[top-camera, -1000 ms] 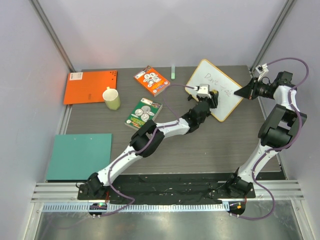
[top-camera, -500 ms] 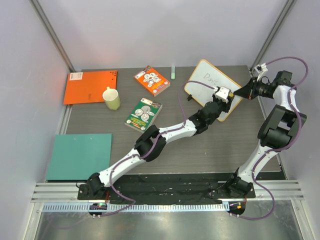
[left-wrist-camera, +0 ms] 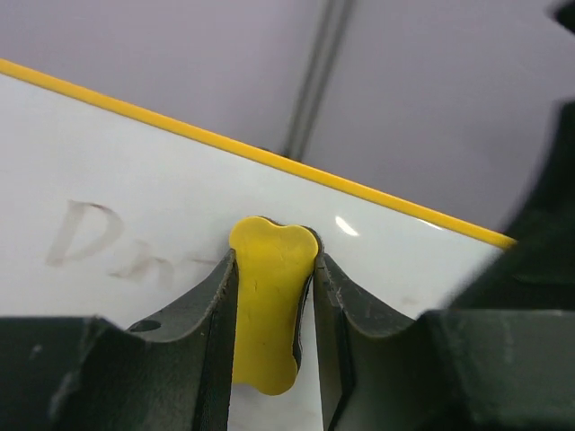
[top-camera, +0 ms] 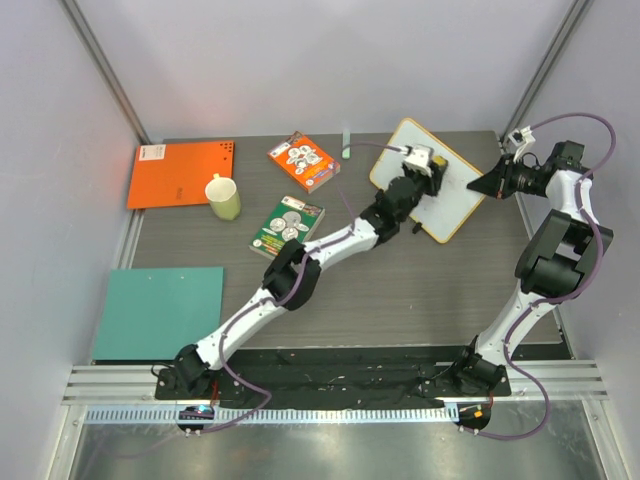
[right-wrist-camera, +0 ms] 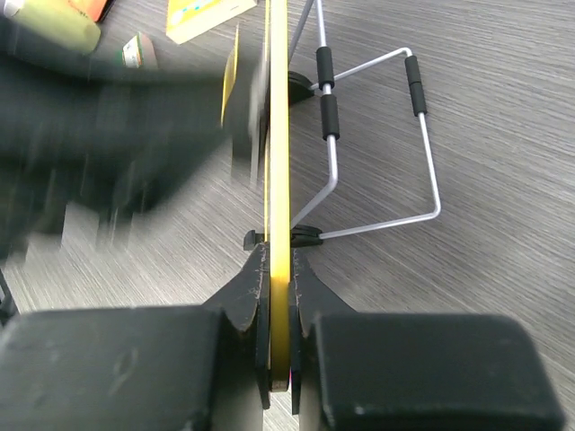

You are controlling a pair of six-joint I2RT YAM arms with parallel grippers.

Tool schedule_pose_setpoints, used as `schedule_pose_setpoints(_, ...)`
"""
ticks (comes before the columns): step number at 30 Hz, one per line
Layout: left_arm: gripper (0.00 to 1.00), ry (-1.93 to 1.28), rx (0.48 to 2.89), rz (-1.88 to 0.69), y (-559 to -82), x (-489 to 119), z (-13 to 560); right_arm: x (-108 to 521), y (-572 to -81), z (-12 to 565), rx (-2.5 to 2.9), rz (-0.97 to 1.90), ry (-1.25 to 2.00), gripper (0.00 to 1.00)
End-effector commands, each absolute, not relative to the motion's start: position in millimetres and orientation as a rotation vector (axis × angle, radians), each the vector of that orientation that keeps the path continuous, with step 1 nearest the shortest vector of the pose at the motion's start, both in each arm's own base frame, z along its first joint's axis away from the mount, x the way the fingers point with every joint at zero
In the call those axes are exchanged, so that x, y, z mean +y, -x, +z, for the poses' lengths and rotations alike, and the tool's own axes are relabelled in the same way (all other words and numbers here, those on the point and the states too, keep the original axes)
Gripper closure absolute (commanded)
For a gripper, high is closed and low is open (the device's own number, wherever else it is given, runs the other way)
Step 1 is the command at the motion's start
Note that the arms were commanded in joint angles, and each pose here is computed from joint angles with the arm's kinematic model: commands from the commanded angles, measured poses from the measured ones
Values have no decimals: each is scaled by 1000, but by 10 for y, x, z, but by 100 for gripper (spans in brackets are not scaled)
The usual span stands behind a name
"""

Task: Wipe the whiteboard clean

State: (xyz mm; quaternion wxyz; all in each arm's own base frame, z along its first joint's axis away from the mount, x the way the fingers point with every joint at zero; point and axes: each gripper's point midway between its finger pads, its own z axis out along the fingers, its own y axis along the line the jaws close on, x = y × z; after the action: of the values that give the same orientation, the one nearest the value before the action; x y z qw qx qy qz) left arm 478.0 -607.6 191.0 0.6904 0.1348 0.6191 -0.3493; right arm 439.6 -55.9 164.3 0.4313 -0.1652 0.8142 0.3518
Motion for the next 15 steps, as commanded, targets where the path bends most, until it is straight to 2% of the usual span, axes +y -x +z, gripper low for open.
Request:
schedule_pose_setpoints(1,100,-134,1484,-533,-5818,-5054,1601,-339,-3941,1068,2295,891,495,99)
schedule_pose_setpoints(7,100,-233,1475,-571,-5705,-5215,1579,-329,-3949,1090,2288,901,491,99)
schedule_pose_setpoints(10,100,-299,1458,-636,-5456,-5454,1576,-331,-3960,1092,2285,909,485,99)
schedule_pose_setpoints(15,100,-454,1421,-725,-4783,-6008,1572,-333,-3970,1094,2286,904,488,99)
